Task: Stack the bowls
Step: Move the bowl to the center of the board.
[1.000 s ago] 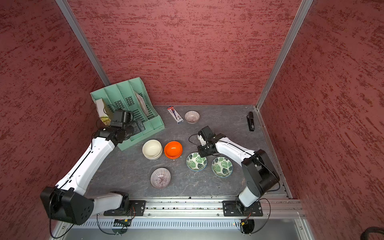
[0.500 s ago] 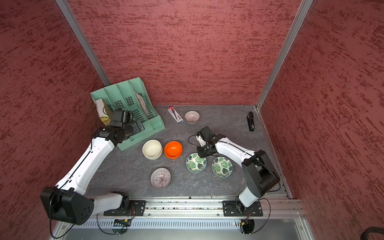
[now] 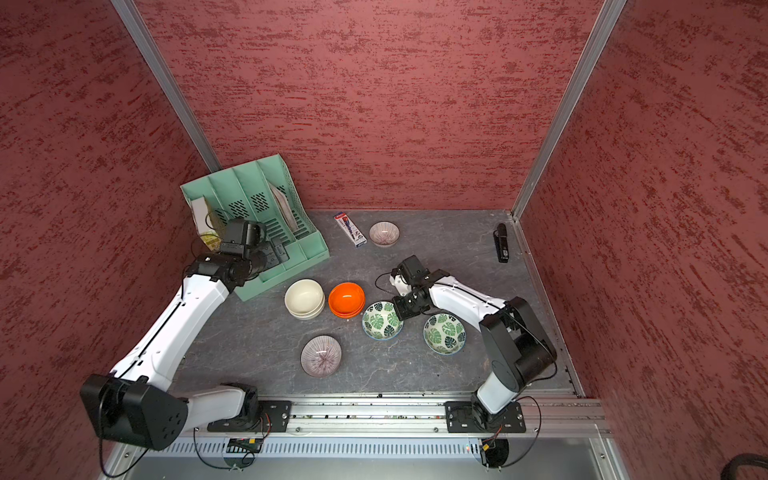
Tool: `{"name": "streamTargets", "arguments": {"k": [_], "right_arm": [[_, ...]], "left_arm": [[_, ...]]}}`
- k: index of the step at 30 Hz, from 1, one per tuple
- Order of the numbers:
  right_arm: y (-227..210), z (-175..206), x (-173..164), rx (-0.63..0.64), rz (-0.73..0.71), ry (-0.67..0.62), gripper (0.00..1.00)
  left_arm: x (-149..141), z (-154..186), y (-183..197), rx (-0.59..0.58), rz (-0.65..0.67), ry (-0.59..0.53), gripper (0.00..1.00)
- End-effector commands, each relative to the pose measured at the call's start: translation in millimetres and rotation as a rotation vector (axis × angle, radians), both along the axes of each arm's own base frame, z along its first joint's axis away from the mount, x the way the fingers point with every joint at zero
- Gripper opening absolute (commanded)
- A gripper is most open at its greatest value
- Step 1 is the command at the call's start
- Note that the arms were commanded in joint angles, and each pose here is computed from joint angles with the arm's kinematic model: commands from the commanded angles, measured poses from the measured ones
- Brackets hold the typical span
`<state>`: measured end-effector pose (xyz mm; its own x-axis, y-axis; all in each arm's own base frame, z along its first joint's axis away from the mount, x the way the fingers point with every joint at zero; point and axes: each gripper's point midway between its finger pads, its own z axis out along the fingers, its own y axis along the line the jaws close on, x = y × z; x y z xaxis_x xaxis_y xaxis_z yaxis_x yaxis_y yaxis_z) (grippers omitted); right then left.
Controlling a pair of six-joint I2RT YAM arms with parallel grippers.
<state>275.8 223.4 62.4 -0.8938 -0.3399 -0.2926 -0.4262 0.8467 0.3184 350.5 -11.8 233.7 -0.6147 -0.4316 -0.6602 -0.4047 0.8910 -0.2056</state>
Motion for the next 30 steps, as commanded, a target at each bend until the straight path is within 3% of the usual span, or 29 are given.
{"name": "streamTargets", "arguments": {"k": [1, 10, 24, 30], "right_arm": [[-4.6, -4.5, 1.4, -0.012, -0.016, -0.016, 0.05], [-22.2, 6.0, 26.1, -0.030, -0.074, -0.055, 0.02], [-25.9, -9.8, 63.4, -0.022, -0.135, -0.051, 0.01], [-32.6, -17.9, 64.5, -0.034, -0.145, -0.034, 0.01]], "left_arm": [[-1.6, 8.6, 2.9, 0.011, 0.001, -0.029, 1.00], [-2.1, 11.5, 3.7, 0.013, 0.003, -0.035, 1.00], [-2.1, 16.6, 6.2, 0.024, 0.007, -0.038, 1.00], [-2.7, 17.2, 7.4, 0.028, 0.009, -0.037, 1.00]]}}
